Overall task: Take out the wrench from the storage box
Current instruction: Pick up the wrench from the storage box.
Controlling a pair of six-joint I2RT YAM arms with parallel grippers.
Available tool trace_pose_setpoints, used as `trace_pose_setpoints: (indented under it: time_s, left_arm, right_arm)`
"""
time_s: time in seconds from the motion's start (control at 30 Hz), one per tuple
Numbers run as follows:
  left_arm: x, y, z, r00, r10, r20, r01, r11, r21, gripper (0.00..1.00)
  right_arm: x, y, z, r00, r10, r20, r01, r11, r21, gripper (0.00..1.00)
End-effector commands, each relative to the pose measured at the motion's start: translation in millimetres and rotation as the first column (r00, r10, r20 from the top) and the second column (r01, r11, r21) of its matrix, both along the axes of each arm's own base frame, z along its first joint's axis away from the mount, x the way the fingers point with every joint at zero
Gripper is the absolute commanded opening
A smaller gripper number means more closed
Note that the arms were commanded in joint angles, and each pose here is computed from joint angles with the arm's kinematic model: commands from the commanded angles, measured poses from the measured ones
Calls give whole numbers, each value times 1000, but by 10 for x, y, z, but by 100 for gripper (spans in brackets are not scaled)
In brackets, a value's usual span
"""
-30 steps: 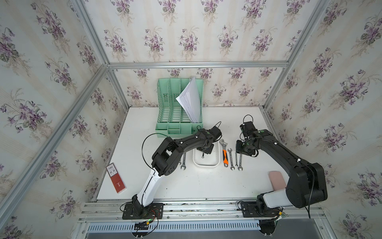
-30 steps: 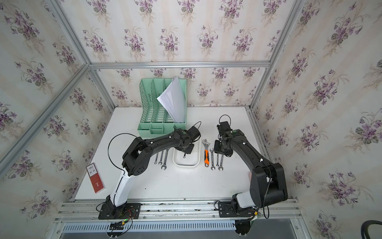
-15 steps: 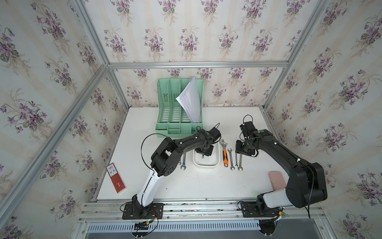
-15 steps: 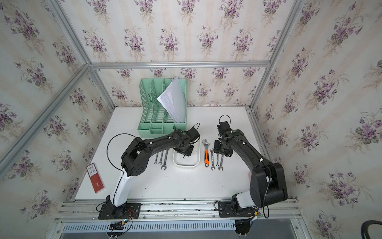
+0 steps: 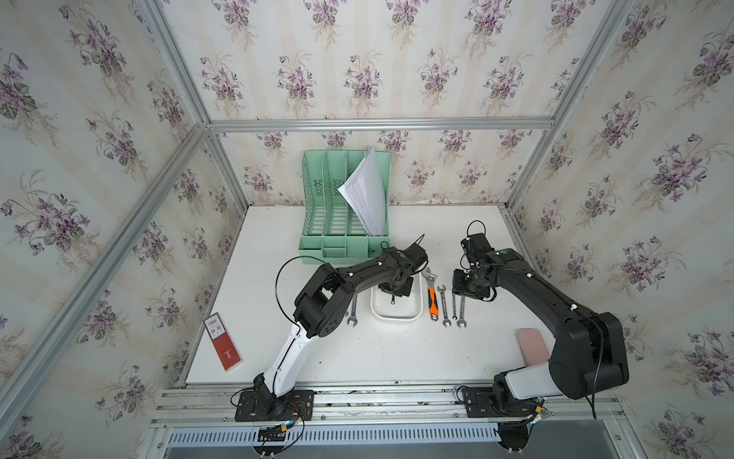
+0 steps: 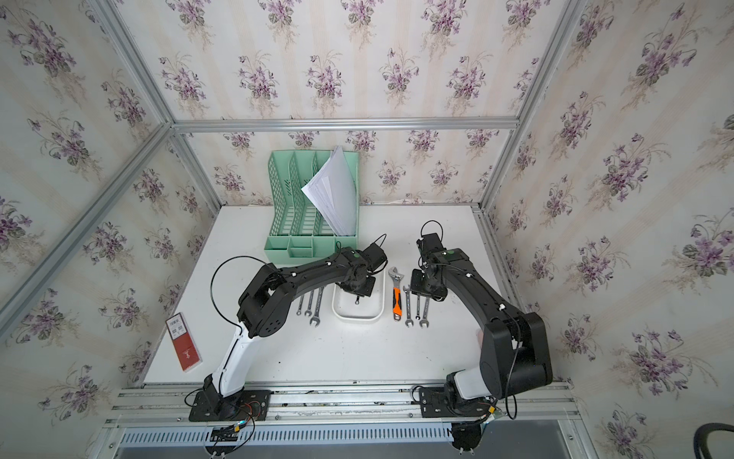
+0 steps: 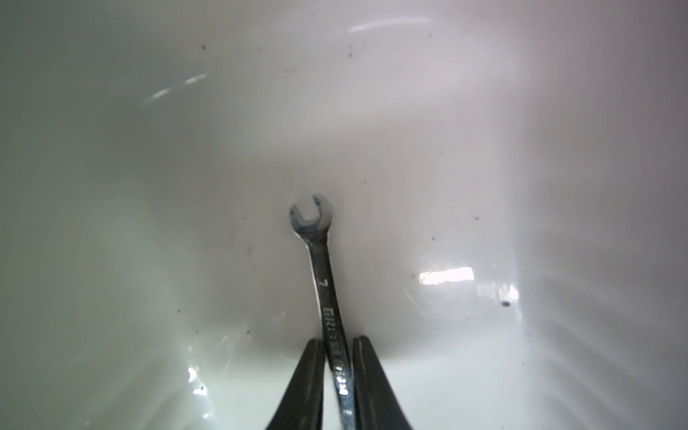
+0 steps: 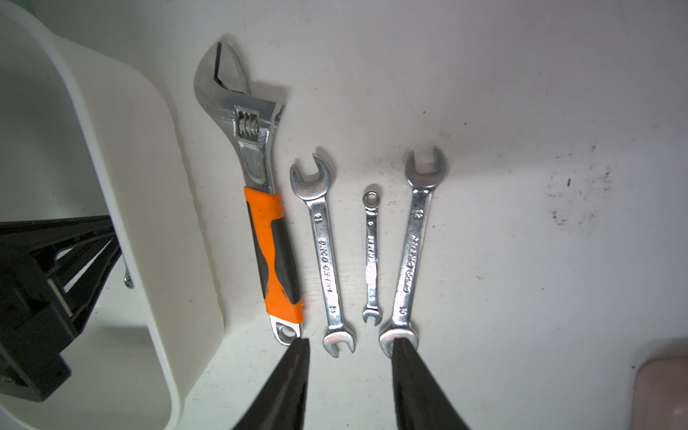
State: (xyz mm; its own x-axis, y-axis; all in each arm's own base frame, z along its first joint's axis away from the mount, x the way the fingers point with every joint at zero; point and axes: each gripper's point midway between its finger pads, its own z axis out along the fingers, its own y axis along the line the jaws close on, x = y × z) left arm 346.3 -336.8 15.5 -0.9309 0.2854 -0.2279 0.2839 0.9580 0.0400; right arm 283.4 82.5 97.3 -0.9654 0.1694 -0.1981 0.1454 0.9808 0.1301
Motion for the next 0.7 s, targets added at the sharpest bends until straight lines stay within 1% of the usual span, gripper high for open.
trace_pose_setpoints:
  time_s: [0.0,0.23,0.67]
  left_arm:
    - [-119,191,-108,998,9,-57,-4,997,82,19]
    - [-100,189,-27,999,4,-45,0,997,79,16]
    - [28,210,342,1000,9,10,-9,999,45,16]
  right_arm:
    - [-7,-5,10,1000,12,-5,-12,1000,-5,42]
    - [-2,-4,35,1000,15,1,-15,1000,-4,42]
    - [11,-9,76,1000,17,10,-17,1000,-8,42]
